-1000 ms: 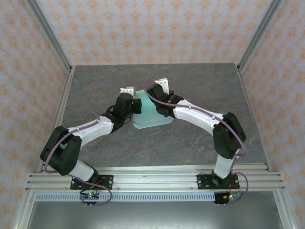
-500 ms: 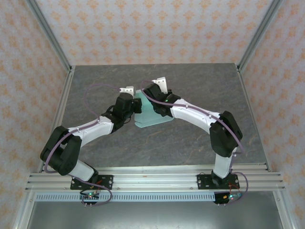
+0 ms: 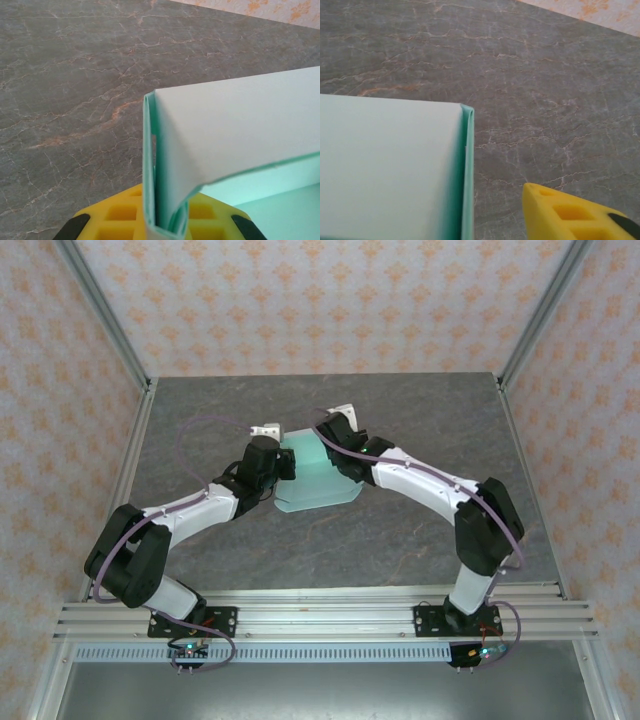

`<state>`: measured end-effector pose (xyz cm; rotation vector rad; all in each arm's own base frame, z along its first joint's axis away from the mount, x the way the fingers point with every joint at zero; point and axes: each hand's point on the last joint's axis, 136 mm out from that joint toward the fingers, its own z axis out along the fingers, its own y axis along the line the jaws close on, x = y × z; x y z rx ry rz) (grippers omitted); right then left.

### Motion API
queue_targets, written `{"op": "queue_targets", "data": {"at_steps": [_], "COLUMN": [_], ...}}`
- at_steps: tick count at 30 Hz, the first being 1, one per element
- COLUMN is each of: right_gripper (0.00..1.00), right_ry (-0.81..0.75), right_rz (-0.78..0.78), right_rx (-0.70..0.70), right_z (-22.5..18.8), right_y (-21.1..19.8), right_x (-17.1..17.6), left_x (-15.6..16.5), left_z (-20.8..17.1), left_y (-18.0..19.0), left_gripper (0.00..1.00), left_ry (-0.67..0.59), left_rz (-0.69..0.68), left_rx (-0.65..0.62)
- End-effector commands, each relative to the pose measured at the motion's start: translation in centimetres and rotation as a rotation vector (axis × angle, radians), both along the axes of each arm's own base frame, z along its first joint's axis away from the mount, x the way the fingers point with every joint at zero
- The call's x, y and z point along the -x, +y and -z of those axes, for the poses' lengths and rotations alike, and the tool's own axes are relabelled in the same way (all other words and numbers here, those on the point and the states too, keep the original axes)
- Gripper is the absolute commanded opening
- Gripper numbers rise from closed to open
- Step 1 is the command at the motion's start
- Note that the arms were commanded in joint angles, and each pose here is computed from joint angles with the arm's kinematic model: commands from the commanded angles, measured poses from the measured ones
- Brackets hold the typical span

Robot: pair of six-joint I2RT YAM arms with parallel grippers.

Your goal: Fold the paper box

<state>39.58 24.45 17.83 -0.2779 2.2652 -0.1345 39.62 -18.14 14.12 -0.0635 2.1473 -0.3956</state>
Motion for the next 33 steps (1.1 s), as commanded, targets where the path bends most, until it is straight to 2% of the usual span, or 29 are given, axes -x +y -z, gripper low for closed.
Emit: {"op": "queue_targets", "data": {"at_steps": [1, 18, 25, 29, 33], "right_gripper": [0.51, 0.67, 0.84, 0.88, 0.91], "right_ry": [0.025, 0.161, 0.216, 0.221, 0.183], "right_rz": [-0.049, -0.238, -0.354, -0.397, -0.377], "right_rx": [-0.073, -0.254, -0.317, -0.354, -0.38], "right_z": [-1.1, -1.7, -2.9, -3.7, -4.9], "right_y": [0.3, 2.3, 1.4, 0.7, -1.6], "right_x": [0.8, 3.8, 5.7, 6.7, 6.8], "left_x": [-0.1, -0.2, -0.2, -0.2, -0.2], "left_z": [-1.5, -1.4, -1.2, -1.2, -1.2], "left_y": [-0.7, -0.6, -0.7, -0.7, -0.7], "left_gripper": [0.0, 0.0, 0.0, 0.0, 0.0], "left_ry": [-0.024, -0.018, -0.014, -0.013, -0.012], "left_rz": [0.022, 0.015, 0.018, 0.017, 0.02], "left_rx": [0.008, 0.001, -0.001, -0.003, -0.006]}}
